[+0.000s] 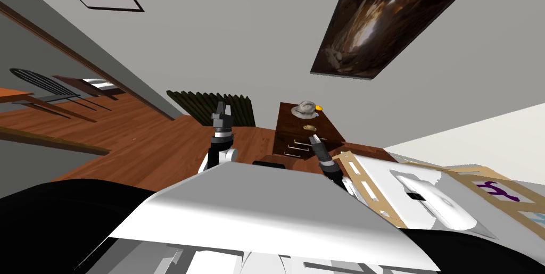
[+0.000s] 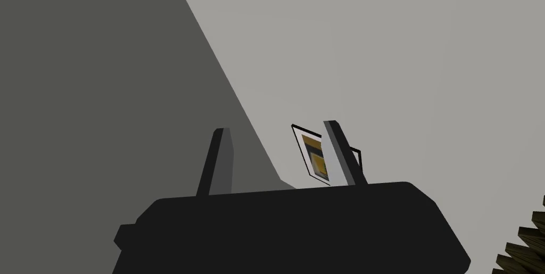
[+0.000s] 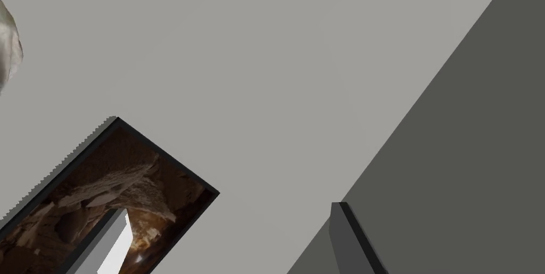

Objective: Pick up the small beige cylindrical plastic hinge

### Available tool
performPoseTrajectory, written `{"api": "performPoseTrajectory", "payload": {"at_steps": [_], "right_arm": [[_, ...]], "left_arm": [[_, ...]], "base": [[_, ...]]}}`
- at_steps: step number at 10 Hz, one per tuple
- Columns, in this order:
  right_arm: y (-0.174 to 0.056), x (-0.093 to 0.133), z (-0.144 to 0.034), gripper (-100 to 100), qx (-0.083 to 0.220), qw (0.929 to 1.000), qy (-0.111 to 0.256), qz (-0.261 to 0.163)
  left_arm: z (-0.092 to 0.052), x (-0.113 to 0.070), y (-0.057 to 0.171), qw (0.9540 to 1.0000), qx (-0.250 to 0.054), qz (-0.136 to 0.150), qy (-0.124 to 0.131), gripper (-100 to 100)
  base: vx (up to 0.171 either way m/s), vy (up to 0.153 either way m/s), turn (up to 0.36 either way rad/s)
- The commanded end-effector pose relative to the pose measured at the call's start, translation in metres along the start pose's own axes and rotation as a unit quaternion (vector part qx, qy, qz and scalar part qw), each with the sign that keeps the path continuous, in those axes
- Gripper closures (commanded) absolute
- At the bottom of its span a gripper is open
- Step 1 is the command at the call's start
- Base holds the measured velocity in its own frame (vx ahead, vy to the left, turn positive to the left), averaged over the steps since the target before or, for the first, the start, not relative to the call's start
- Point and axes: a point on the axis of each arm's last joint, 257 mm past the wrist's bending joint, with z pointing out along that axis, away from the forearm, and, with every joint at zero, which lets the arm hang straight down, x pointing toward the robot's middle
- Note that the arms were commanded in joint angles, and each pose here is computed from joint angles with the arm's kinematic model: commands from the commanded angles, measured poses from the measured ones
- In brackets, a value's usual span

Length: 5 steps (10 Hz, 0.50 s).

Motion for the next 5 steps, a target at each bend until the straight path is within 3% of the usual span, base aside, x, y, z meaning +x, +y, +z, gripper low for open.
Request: {"api": "performPoseTrajectory", "payload": {"at_steps": [1,4,5], "right_arm": [[-0.004,0.004,-0.007,-100,-0.002,0.9997,0.019,-0.014],[-0.024,0.022,-0.035,-100,-0.003,0.9944,0.086,-0.061],[-0.026,0.022,-0.036,-100,-0.005,0.9935,0.093,-0.065]], "left_arm": [[0.0,0.0,0.0,1.0,0.0,0.0,0.0,0],[0.0,0.0,0.0,1.0,0.0,0.0,0.0,0],[0.0,0.0,0.0,1.0,0.0,0.0,0.0,0]], "base": [[-0.049,0.028,0.041],[-0.06,0.036,0.064],[-0.049,0.023,0.05]]}}
